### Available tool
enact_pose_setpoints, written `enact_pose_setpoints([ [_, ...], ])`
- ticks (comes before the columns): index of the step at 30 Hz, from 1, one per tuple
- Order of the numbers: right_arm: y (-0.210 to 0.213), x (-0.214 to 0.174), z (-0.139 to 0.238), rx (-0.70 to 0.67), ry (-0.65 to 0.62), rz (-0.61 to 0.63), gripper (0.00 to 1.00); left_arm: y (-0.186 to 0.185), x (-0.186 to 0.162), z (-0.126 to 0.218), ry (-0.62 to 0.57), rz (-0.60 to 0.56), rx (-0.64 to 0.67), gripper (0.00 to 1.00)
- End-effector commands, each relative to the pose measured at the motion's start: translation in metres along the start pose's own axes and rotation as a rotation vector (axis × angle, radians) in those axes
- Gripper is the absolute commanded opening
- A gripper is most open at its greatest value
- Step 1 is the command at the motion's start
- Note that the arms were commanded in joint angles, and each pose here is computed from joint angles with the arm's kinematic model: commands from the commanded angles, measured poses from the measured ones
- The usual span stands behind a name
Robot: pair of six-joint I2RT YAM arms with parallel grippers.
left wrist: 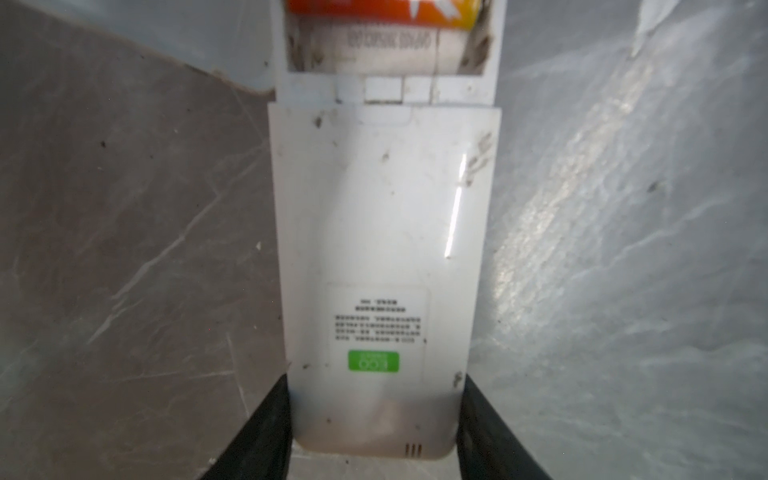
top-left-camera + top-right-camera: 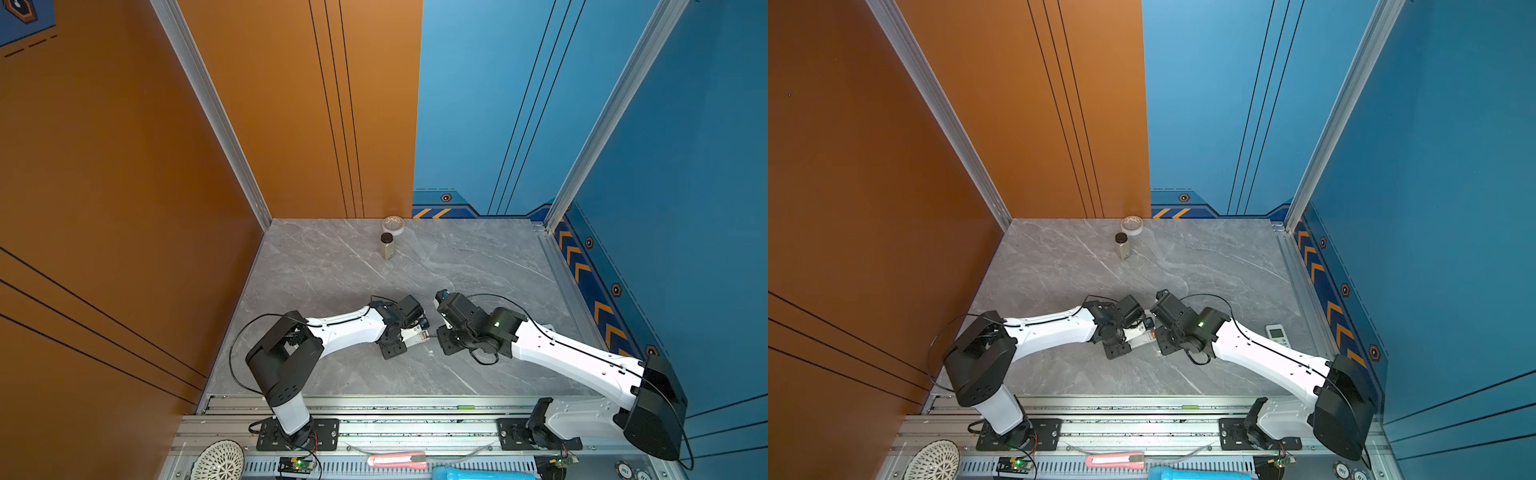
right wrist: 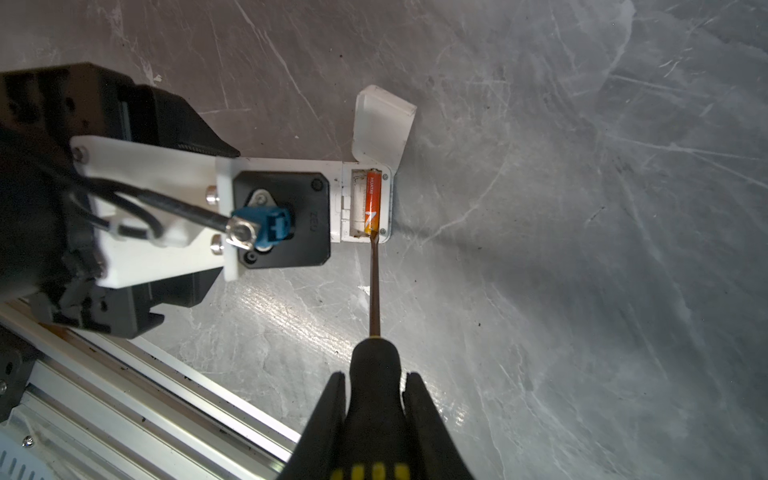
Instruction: Unload the batteries from the remote control
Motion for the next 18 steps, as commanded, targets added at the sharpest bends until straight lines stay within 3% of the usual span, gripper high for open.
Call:
enact_pose_setpoints([
  [1, -0.003, -0.015, -0.008, -0.004, 0.103, 0.034, 0.00, 0.005, -0.003, 0.009, -0.002, -0.001, 0.056, 0.33],
  [10, -0.001, -0.012, -0.012, -0.013, 0.105, 0.027, 0.00, 0.003, 0.000, 0.014, -0.038, -0.006, 0.048, 0.33],
  [18, -0.008, -0.006, 0.002, -0.031, 0.016, -0.011, 0.00, -0.005, -0.009, 0.008, -0.014, -0.004, 0.020, 0.33],
])
Point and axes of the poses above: each gripper's point midway between its finger pads, its own z axis back along the fingers, its own y axis along the line the jaws close on, x = y × z, the point moved 8 cm from there along z, back along the fingers, and after that the axes turned 9 degrees about -z, right-handed, at the moved point
